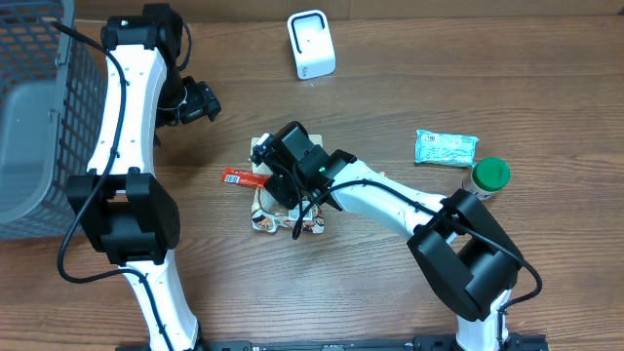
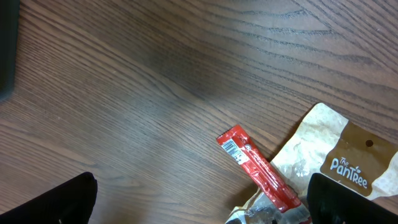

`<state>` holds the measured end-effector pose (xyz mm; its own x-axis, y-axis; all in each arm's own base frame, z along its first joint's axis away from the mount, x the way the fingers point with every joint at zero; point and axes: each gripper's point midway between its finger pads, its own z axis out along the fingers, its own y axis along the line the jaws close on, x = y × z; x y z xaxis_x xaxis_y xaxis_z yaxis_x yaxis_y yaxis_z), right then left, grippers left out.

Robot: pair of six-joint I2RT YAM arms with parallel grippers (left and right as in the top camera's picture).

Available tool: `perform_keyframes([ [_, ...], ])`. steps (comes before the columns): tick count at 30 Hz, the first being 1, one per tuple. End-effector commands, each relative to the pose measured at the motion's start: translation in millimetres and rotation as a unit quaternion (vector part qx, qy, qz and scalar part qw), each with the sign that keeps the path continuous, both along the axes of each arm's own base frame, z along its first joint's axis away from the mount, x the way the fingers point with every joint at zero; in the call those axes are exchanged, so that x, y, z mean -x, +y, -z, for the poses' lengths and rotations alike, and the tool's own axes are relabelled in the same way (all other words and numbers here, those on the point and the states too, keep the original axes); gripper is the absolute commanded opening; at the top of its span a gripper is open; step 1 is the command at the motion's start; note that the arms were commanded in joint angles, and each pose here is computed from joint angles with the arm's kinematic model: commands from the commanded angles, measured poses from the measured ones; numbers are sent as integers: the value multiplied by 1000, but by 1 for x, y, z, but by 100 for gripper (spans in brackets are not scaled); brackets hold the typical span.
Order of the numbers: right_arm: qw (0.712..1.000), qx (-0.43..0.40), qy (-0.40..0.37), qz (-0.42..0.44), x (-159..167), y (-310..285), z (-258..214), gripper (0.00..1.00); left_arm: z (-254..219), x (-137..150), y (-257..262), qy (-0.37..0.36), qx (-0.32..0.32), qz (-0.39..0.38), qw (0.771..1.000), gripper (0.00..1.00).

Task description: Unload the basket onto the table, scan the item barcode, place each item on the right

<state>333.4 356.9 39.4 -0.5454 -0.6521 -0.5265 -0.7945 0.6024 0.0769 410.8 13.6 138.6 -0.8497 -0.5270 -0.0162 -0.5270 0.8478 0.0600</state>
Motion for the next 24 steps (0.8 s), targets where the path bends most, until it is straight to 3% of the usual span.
perform_keyframes([
  [1,1000,2,-5,-13,-3,4,8,45,-11,-3,-2,-17,2,2,1000,100],
  [6,1000,17,11,-13,1,0,27,45,-11,-3,-2,-17,2,2,1000,100],
  [9,1000,17,11,-13,0,1,26,19,-11,-3,-2,-17,2,2,1000,100],
  [12,1000,3,-4,-13,-4,4,8,13,-11,-3,-2,-17,2,2,1000,100],
  [13,1000,-6,-14,-12,-5,6,-5,4,-11,-3,-2,-17,2,2,1000,100],
  [18,999,-27,-40,-9,-6,3,-47,4,-11,-3,-2,-17,2,2,1000,100],
  [21,998,7,-63,28,-10,-22,-67,4,-11,-3,-2,-17,2,2,1000,99],
  [24,996,33,-26,78,-6,-46,-60,4,-11,-3,-2,-17,2,2,1000,100],
])
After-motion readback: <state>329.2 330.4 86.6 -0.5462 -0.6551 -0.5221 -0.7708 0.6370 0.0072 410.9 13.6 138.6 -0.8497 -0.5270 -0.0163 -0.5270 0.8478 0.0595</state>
